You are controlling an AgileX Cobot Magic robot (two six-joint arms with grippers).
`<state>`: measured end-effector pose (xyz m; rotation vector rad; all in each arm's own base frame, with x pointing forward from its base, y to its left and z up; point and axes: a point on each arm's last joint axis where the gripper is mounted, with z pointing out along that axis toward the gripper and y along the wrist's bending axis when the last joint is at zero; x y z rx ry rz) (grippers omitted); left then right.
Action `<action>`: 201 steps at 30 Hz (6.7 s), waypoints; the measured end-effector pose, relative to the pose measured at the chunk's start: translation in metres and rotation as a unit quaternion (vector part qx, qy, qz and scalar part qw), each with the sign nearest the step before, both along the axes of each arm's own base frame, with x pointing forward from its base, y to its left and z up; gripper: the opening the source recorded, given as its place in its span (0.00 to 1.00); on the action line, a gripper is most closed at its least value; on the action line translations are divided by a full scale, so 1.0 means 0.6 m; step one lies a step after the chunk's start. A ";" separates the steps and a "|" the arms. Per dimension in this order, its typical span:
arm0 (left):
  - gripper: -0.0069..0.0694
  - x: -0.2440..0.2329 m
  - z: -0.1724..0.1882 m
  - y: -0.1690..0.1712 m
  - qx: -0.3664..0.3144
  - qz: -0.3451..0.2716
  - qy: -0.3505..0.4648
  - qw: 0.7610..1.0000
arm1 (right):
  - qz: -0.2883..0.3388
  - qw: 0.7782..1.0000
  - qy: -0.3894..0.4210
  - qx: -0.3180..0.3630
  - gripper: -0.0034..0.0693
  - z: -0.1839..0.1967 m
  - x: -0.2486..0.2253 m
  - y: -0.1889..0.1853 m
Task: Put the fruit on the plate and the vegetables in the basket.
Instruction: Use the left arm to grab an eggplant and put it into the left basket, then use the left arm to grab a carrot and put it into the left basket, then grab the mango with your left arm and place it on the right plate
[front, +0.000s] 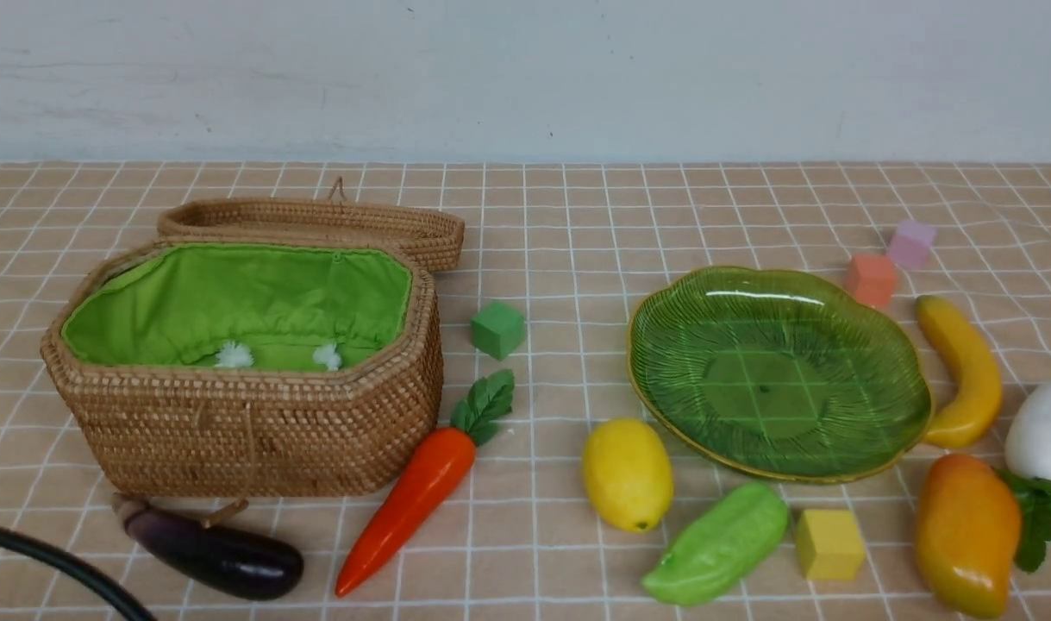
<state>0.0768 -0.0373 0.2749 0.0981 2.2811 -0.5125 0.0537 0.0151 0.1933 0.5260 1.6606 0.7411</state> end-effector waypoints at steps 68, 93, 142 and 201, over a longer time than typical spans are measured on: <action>0.95 0.436 0.045 -0.103 0.451 -0.197 -0.055 0.869 | 0.384 0.863 0.015 -0.327 0.17 0.287 -0.103 0.058; 0.71 0.271 -0.122 -0.254 0.288 -0.191 0.131 0.929 | 0.383 0.864 0.013 -0.327 0.19 0.287 -0.103 0.058; 0.42 0.361 0.060 -0.074 0.581 -0.318 -0.090 0.744 | 0.361 0.874 -0.008 -0.324 0.23 0.294 -0.096 0.057; 0.82 0.431 -0.176 -0.456 0.244 -0.091 0.104 0.960 | 0.374 0.871 0.080 -0.309 0.25 0.281 -0.069 0.057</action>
